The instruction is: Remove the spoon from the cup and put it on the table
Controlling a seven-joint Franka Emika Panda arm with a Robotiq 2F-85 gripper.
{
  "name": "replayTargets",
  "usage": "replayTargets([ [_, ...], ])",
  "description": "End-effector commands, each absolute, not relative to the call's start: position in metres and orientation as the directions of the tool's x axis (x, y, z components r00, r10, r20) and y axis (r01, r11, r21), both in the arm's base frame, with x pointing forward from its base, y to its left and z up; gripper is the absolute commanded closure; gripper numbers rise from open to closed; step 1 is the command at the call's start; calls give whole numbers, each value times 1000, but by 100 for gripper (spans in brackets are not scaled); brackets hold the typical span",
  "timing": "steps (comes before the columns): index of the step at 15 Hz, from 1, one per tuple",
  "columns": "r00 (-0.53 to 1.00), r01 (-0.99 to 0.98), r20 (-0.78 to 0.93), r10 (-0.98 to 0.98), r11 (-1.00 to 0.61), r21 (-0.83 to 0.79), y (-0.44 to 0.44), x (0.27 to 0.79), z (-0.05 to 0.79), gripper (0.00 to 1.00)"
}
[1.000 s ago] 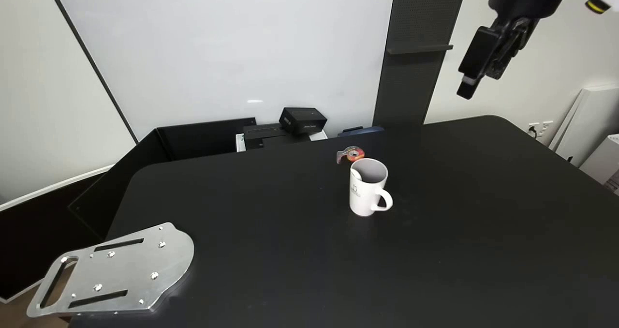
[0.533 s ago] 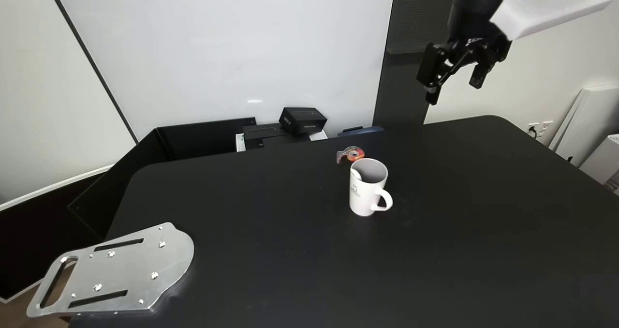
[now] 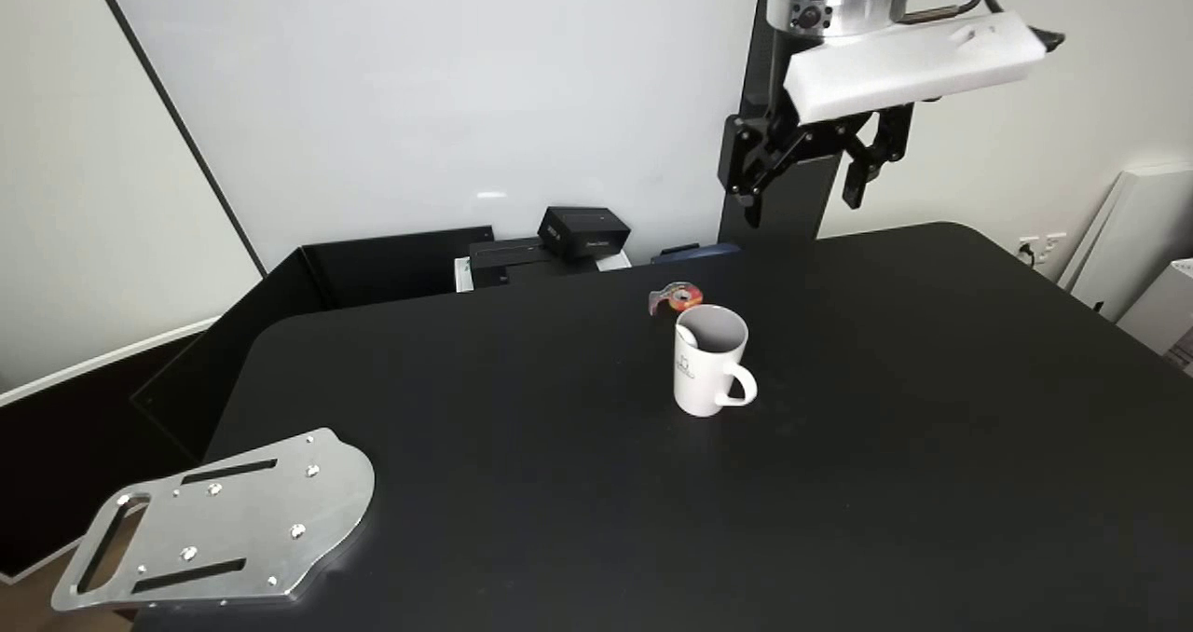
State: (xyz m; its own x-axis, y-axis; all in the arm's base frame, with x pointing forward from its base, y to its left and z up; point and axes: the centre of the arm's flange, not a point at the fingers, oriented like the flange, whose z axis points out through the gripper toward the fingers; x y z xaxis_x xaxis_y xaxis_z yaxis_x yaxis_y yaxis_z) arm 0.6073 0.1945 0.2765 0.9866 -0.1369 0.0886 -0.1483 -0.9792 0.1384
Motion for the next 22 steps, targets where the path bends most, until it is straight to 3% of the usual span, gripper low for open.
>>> replayTargets([
  [1,972,-217,119,-204,-970,109,211,623,267,0],
  [15,966,-210,173,-194,-974,81,266,631,219,0],
  [22,975,-194,119,-188,-980,39,266,620,213,0],
])
